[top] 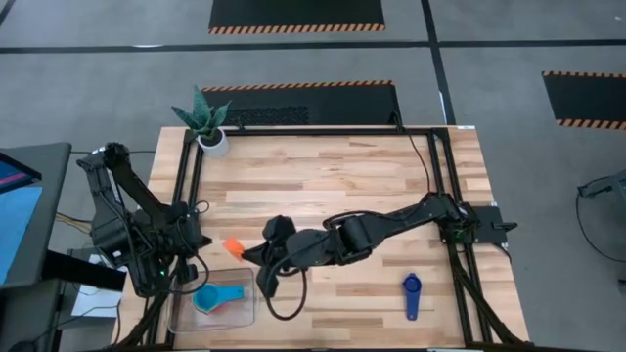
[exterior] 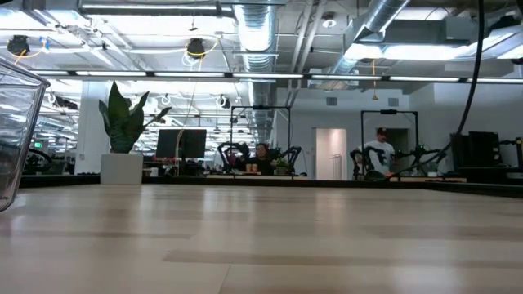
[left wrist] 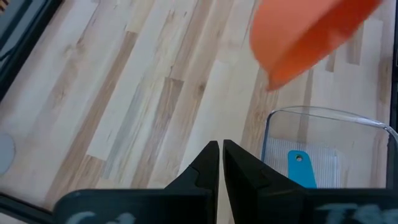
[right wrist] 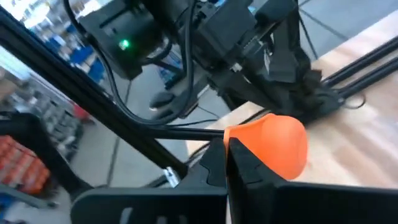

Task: Nest measuring cups in basket
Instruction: Stack the orange measuring cup on top of the light blue measuring cup in the transparent bin

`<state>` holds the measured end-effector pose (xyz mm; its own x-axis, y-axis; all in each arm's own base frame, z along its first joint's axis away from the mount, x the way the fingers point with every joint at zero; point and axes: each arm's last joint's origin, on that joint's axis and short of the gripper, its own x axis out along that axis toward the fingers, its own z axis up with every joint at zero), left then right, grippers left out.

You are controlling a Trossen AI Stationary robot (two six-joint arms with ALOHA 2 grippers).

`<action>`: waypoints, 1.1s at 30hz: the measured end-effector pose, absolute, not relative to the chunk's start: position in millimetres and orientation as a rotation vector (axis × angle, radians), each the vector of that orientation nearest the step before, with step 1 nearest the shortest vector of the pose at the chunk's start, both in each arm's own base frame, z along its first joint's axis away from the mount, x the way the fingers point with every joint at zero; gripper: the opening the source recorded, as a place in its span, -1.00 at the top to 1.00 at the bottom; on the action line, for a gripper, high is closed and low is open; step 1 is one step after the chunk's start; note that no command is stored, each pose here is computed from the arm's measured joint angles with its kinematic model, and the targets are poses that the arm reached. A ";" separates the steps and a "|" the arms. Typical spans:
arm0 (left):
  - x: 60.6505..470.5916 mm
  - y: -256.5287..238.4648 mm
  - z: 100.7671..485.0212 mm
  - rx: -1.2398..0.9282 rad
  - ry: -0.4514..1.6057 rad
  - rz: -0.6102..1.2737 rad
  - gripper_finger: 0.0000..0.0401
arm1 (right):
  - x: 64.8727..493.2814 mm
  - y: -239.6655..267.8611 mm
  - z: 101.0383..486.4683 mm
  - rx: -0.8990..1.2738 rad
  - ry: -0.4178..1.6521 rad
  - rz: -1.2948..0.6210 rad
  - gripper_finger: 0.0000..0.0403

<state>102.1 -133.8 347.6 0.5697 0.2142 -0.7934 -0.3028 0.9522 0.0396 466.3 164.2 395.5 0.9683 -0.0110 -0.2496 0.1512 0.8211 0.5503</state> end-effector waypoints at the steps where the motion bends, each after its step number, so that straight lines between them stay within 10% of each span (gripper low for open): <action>1: 102.1 -133.7 347.6 -0.104 0.916 0.304 0.95 | 466.5 165.1 395.5 0.629 0.241 -0.079 0.98; 18: 101.7 -132.1 347.8 -0.034 0.912 0.293 0.95 | 471.6 225.0 312.7 1.063 0.058 0.067 0.98; 33: 102.0 -131.9 348.0 -0.032 0.897 0.300 0.95 | 465.1 176.7 231.7 1.480 -0.124 0.194 0.98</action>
